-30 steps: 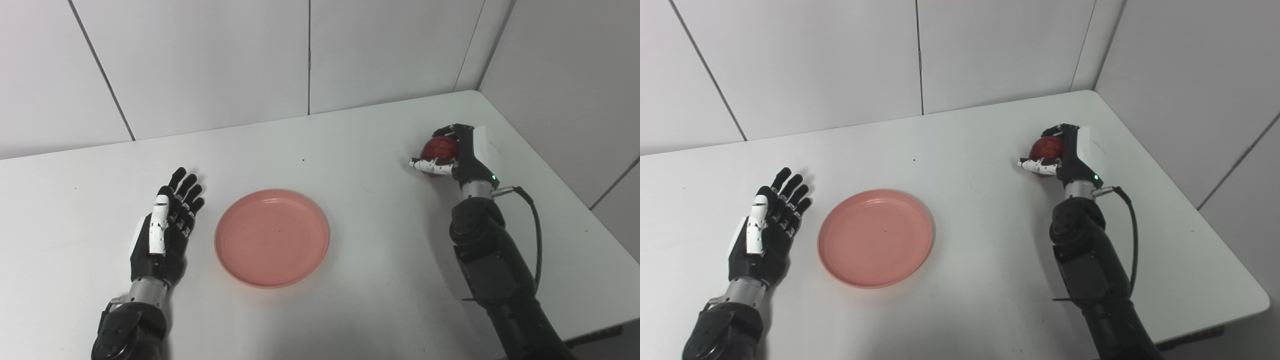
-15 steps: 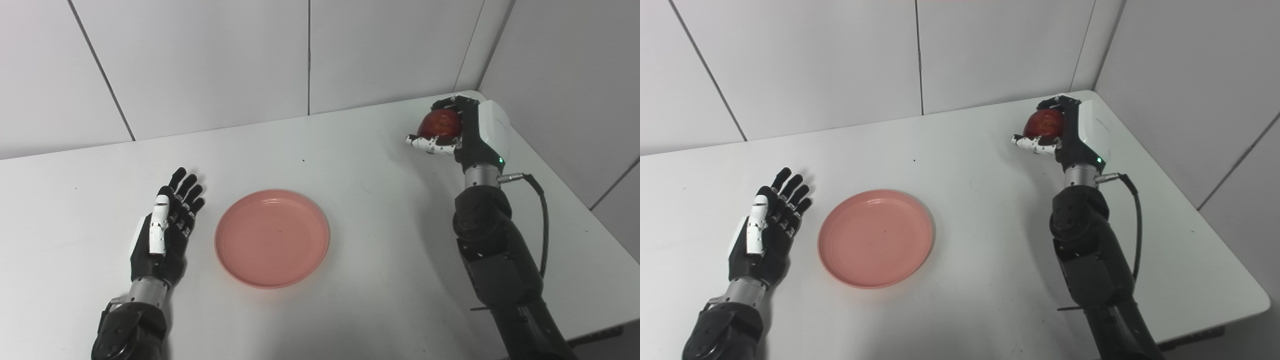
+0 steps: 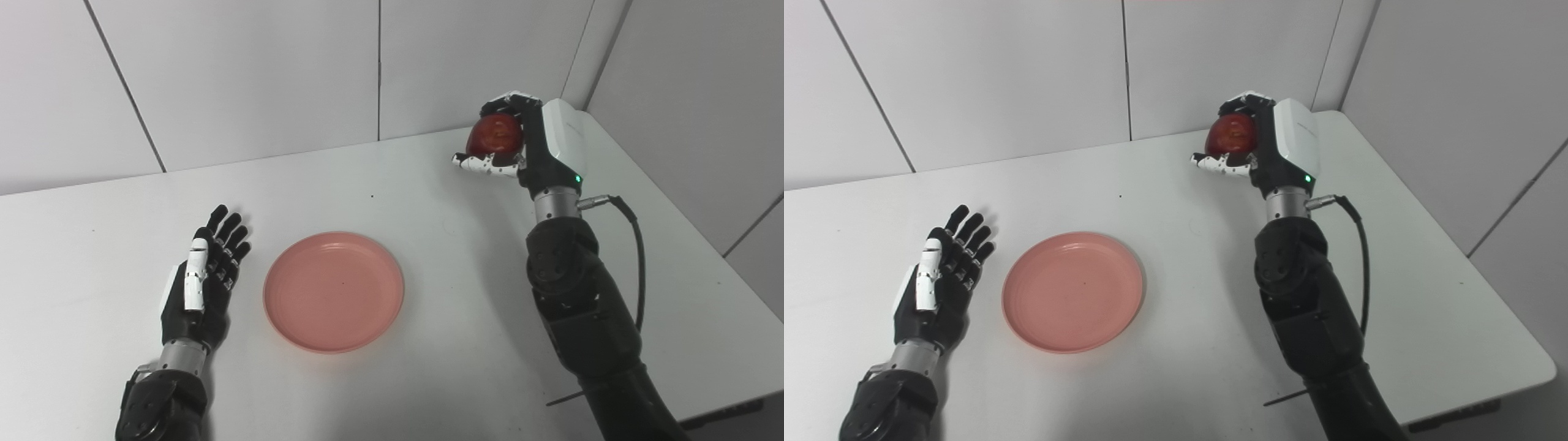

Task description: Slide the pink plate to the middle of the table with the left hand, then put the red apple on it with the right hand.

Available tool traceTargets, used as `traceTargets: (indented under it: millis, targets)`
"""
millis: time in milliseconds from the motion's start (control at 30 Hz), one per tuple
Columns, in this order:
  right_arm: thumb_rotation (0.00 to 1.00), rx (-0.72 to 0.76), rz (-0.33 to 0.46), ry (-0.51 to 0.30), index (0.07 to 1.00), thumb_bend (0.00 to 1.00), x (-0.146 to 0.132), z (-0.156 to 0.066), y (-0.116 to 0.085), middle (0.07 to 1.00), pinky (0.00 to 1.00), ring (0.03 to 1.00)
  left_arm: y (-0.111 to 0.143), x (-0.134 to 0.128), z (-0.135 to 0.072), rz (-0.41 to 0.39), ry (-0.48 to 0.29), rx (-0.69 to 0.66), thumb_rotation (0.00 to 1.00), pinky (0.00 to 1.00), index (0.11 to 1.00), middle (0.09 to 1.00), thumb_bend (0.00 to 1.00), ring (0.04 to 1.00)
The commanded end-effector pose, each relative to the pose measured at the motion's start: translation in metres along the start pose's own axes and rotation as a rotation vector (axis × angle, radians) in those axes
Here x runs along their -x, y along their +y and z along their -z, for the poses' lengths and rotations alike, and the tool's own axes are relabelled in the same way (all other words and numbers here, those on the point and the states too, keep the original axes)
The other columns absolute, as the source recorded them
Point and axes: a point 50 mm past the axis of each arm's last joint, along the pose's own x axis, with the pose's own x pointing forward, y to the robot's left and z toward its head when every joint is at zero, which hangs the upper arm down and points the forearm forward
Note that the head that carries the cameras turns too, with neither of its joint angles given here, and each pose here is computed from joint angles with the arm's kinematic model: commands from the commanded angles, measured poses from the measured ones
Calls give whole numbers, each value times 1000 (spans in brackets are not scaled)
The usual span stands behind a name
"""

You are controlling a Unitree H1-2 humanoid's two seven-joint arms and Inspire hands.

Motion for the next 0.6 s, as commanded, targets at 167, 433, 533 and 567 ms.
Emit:
traceTargets:
  millis: [167,433,533,567]
  targets:
    - [0,-35,3,-128,513,528,-11,-39,7,452,348,410,-2,13,26,-38,121,24,1000,953,924,942,346,943]
    - [0,-64,-66,-229,520,526,-4,-70,34,444,306,377,-11,13,29,-40,117,39,1000,966,925,948,352,949]
    - [0,-75,-90,-259,520,527,-1,-80,43,444,306,378,-15,13,30,-37,113,39,1000,965,928,949,351,949]
    - [0,-80,-100,-262,521,527,0,-83,46,444,307,378,-17,13,30,-38,112,40,1000,963,929,949,351,949]
